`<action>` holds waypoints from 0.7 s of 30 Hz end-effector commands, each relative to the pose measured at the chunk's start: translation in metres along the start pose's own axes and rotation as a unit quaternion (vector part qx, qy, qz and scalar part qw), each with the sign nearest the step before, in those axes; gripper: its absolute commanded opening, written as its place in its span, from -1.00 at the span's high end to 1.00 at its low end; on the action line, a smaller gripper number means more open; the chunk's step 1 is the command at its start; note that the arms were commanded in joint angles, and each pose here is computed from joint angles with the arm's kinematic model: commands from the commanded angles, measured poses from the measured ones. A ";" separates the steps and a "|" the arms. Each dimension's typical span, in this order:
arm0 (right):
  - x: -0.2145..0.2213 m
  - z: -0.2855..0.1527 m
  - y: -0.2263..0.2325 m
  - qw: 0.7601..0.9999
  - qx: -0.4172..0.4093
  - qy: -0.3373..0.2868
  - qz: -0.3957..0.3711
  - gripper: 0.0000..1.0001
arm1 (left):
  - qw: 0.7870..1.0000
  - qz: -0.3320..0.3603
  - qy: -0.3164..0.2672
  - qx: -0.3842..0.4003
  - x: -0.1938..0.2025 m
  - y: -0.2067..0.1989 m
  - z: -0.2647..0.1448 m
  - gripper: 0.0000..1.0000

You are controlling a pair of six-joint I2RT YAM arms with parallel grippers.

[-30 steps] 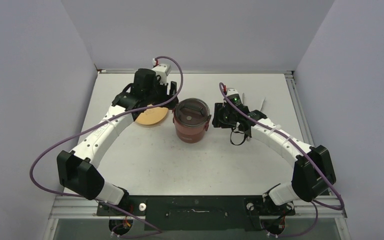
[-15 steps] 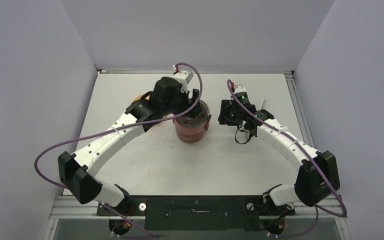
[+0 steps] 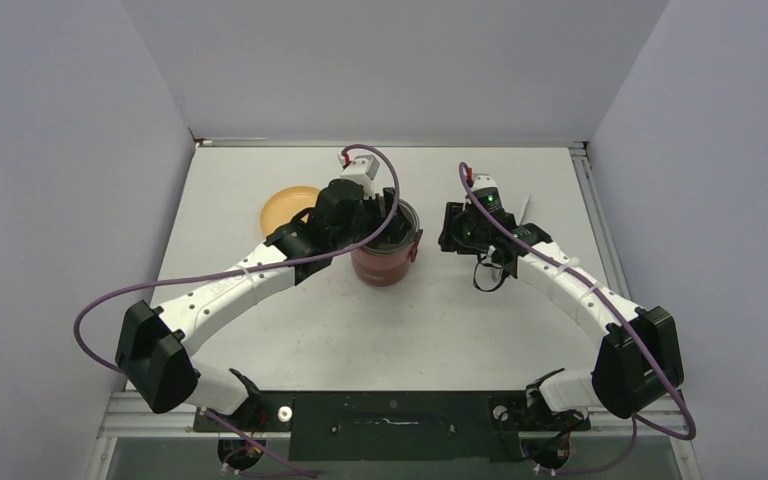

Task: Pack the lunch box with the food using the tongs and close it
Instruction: Close the fastener on the packing box.

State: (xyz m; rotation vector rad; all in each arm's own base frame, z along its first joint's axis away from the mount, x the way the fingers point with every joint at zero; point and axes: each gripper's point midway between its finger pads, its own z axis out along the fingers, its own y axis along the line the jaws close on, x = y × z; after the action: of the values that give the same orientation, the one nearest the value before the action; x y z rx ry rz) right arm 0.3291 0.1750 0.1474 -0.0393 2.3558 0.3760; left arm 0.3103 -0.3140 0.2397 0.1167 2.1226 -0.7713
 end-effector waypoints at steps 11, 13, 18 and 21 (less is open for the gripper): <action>-0.015 -0.007 0.015 0.999 -0.039 -0.032 0.014 0.10 | 0.998 -0.022 -0.058 -0.006 -0.026 -0.010 0.026 -0.32; -0.013 -0.005 0.018 0.999 -0.043 -0.030 0.013 0.10 | 0.998 -0.022 -0.059 -0.014 -0.025 -0.007 0.028 -0.32; -0.012 -0.004 0.022 0.998 -0.049 -0.029 0.014 0.11 | 0.997 -0.020 -0.066 -0.043 -0.025 0.005 0.031 -0.30; -0.010 -0.002 0.024 0.998 -0.052 -0.026 0.014 0.11 | 0.995 -0.016 -0.069 -0.065 -0.024 0.013 0.030 -0.27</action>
State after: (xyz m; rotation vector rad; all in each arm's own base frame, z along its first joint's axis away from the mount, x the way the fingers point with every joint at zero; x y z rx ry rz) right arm 0.3279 0.1876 0.1495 -0.0445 2.3441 0.4578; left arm 0.3397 -0.3211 0.2252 0.0099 2.0832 -0.6932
